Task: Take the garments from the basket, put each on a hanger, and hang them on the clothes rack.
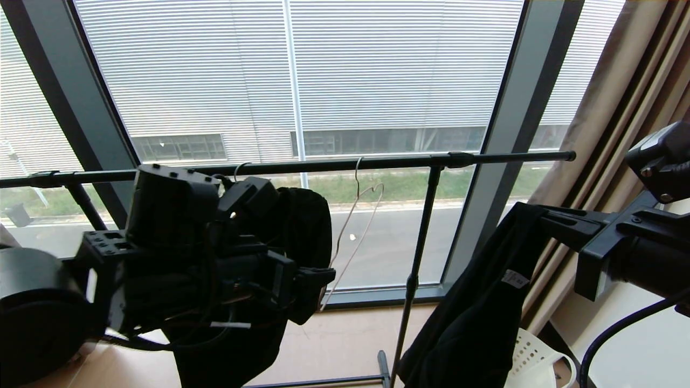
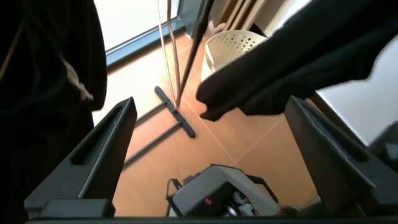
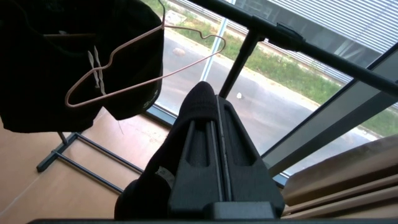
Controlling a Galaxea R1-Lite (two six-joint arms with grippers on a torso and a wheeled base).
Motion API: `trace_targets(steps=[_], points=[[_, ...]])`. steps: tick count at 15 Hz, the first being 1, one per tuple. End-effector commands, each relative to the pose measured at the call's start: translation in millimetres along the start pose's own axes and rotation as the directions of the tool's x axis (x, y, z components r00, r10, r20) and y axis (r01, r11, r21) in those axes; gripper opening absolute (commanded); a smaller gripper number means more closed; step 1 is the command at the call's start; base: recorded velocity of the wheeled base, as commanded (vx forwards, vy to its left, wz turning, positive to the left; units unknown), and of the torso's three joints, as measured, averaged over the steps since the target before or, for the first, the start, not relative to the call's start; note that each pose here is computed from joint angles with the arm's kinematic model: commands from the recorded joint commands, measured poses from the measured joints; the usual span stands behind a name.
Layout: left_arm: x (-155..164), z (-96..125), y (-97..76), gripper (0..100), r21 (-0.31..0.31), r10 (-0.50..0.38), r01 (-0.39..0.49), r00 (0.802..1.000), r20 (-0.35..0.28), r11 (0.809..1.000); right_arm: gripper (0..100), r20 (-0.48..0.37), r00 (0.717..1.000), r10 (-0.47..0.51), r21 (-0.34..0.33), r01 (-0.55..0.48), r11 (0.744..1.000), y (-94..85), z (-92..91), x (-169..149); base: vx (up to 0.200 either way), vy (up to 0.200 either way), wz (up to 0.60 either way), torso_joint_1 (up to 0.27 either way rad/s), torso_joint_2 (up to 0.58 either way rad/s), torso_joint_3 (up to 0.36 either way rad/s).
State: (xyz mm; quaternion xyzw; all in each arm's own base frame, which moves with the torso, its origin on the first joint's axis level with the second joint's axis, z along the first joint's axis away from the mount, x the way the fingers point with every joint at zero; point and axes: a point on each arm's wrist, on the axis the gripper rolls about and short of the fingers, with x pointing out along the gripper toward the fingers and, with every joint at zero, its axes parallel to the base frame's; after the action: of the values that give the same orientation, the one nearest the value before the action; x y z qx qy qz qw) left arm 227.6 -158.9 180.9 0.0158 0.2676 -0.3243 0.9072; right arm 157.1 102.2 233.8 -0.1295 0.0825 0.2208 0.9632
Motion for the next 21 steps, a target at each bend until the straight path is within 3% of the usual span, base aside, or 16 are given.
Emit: trace_targets(steps=[1, 5, 9, 21], points=[[54.8, 6.1, 10.5, 100, 0.023, 0.018, -0.017, 0.998, -0.056, 1.000, 0, -0.012, 1.000, 0.003, -0.003, -0.003, 1.000, 0.8, -2.5, 1.9, 0.000, 0.000, 0.00, 0.000, 0.00, 0.000], [101.8, 15.1, 22.0, 100, 0.044, 0.034, -0.031, 0.998, -0.062, 0.999, 0, -0.018, 1.000, 0.004, -0.023, -0.004, 1.000, 1.1, -4.0, 1.9, 0.000, 0.000, 0.00, 0.000, 0.00, 0.000], [129.1, 19.8, 28.5, 100, 0.048, 0.063, -0.060, 0.997, -0.053, 0.997, 0, -0.018, 1.000, 0.004, -0.024, -0.004, 1.000, 1.2, -4.5, 1.5, 0.000, 0.000, 0.00, 0.000, 0.00, 0.000], [152.9, 11.9, 30.7, 100, 0.072, 0.084, -0.079, 0.993, -0.077, 0.994, 0, 0.001, 1.000, 0.003, -0.023, -0.003, 1.000, 0.3, -1.6, -0.9, 0.000, 0.000, 0.00, 0.000, 0.00, 0.000]])
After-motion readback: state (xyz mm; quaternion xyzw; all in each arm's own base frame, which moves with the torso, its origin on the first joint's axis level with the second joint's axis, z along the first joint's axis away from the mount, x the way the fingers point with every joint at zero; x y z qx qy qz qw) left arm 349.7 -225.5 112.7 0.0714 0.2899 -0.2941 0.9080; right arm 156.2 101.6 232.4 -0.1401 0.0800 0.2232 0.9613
